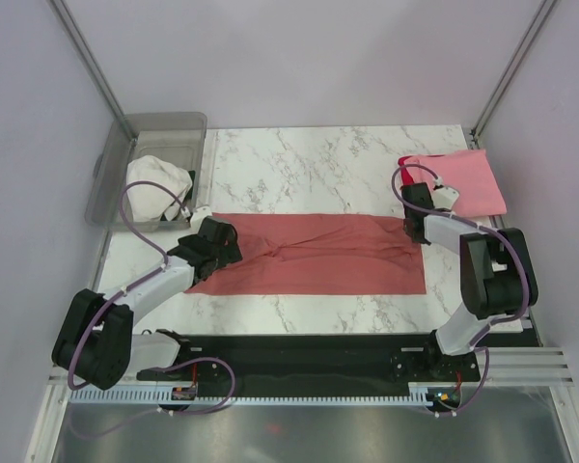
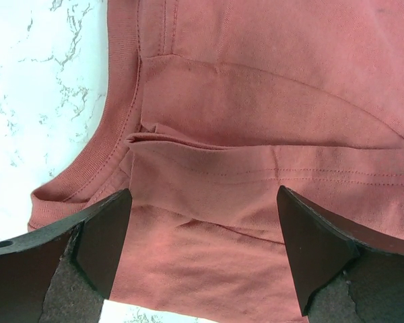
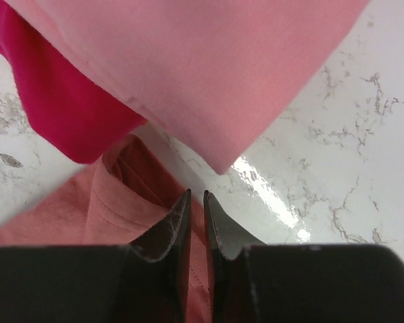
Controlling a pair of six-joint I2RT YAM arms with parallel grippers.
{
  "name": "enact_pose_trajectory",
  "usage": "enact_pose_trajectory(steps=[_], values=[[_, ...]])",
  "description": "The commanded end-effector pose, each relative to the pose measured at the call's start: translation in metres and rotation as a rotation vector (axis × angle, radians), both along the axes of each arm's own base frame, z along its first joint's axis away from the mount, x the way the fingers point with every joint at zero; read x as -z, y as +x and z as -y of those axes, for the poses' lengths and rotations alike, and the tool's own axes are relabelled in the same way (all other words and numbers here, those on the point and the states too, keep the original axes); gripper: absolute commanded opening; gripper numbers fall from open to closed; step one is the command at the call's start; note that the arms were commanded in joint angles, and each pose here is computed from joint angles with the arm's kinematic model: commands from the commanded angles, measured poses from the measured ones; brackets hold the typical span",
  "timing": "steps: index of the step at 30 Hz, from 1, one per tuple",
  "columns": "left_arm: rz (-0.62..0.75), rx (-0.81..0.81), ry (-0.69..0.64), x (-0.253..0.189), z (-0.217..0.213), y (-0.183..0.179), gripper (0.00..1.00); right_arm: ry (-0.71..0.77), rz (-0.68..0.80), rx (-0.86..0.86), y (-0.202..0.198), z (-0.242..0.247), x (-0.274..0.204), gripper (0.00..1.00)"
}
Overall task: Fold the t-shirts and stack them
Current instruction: Fold the tshirt
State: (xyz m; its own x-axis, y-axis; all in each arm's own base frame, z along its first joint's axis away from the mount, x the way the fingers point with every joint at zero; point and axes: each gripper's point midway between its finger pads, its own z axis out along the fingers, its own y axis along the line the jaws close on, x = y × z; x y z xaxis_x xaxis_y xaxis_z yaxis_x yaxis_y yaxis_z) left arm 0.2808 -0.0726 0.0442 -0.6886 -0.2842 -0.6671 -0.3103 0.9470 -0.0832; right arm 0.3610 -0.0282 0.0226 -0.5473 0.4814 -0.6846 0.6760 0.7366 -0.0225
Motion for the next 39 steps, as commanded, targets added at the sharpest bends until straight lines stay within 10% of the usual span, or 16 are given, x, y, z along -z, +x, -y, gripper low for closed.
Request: enact_pose_trajectory(steps=[1,8,20,39], values=[[0.070,-0.031,-0.041,-0.020,0.003,0.013,0.95,-0.034,0.076,0.032,0.006,0.008,-0.032,0.20],[0.109,0.006,-0.067,-0.030,0.008,0.013,0.95,-0.044,0.195,-0.150,0.012,-0.038,-0.090,0.26],[0.168,0.016,-0.091,-0.043,0.008,0.011,0.95,0.393,0.269,-0.763,0.034,-0.244,-0.108,0.33],[0.179,0.008,-0.089,-0.043,0.007,0.012,0.94,0.179,-0.035,-0.659,0.063,-0.224,-0.002,0.33]])
